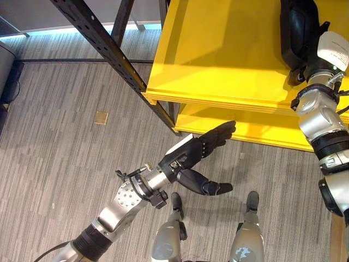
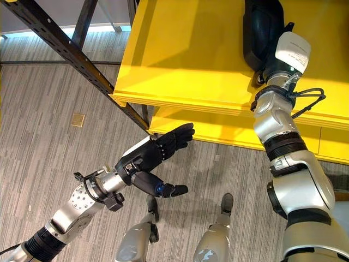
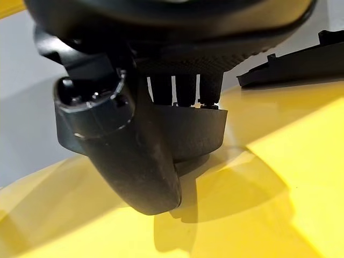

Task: Move parts from the plastic box to the shelf.

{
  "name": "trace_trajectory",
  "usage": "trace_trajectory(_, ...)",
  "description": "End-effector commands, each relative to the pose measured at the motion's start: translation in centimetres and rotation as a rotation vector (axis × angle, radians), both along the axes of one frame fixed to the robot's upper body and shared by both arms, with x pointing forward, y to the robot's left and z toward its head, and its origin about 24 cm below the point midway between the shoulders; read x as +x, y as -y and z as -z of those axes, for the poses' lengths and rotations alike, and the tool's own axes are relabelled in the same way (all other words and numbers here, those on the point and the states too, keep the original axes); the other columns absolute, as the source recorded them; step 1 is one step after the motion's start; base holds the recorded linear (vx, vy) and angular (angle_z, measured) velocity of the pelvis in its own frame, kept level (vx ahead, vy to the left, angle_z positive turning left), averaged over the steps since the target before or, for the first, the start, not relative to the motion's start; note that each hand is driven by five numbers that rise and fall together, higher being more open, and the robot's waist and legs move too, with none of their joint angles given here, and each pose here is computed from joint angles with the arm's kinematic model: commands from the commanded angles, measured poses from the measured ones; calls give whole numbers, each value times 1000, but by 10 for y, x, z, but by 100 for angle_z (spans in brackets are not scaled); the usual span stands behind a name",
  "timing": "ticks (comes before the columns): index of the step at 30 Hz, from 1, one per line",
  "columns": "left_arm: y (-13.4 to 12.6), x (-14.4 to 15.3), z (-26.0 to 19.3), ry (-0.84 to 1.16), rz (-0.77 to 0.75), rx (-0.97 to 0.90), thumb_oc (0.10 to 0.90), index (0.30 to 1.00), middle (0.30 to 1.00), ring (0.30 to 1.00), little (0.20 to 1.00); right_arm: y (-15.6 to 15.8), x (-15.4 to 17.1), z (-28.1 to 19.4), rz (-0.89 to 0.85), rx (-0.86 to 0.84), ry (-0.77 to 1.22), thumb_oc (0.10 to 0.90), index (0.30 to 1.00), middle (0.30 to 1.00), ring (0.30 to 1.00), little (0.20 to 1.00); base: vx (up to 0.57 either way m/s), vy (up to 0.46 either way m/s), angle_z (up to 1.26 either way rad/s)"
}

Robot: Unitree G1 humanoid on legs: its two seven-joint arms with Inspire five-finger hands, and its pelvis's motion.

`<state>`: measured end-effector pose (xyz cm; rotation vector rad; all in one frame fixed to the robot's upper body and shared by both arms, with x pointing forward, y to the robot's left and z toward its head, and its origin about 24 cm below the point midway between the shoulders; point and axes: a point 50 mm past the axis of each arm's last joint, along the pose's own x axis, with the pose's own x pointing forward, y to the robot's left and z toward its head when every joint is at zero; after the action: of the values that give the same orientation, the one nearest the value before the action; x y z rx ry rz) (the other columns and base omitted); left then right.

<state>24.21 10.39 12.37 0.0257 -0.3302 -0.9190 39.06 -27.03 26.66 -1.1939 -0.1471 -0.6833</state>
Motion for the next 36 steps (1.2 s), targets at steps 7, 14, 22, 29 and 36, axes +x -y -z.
trace_trajectory(7, 10, -19, -48, 249, 95, -155, 900, 1000, 1000, 1000, 1000, 31, -20, -72, 174, -151, 146, 400, 300, 300, 300, 300, 0, 0, 0)
trace_trajectory(14, 9, -20, -48, 252, 109, -149, 900, 1000, 1000, 1000, 1000, 30, -18, -71, 149, -219, 77, 900, 1000, 1000, 1000, 1000, -1, -6, 0)
trace_trajectory(22, 8, -19, -48, 258, 115, -134, 900, 1000, 1000, 1000, 1000, 21, -13, -69, 109, -292, 6, 900, 1000, 1000, 1000, 1000, -2, -9, 0)
trace_trajectory(29, 6, -19, -48, 259, 125, -122, 900, 1000, 1000, 1000, 1000, 10, -9, -67, 60, -411, -65, 900, 1000, 1000, 1000, 1000, 0, 0, 0)
trace_trajectory(36, 3, -19, -48, 262, 137, -105, 900, 1000, 1000, 1000, 1000, 7, -8, -59, 53, -429, -121, 900, 1000, 1000, 1000, 1000, 0, 0, 0)
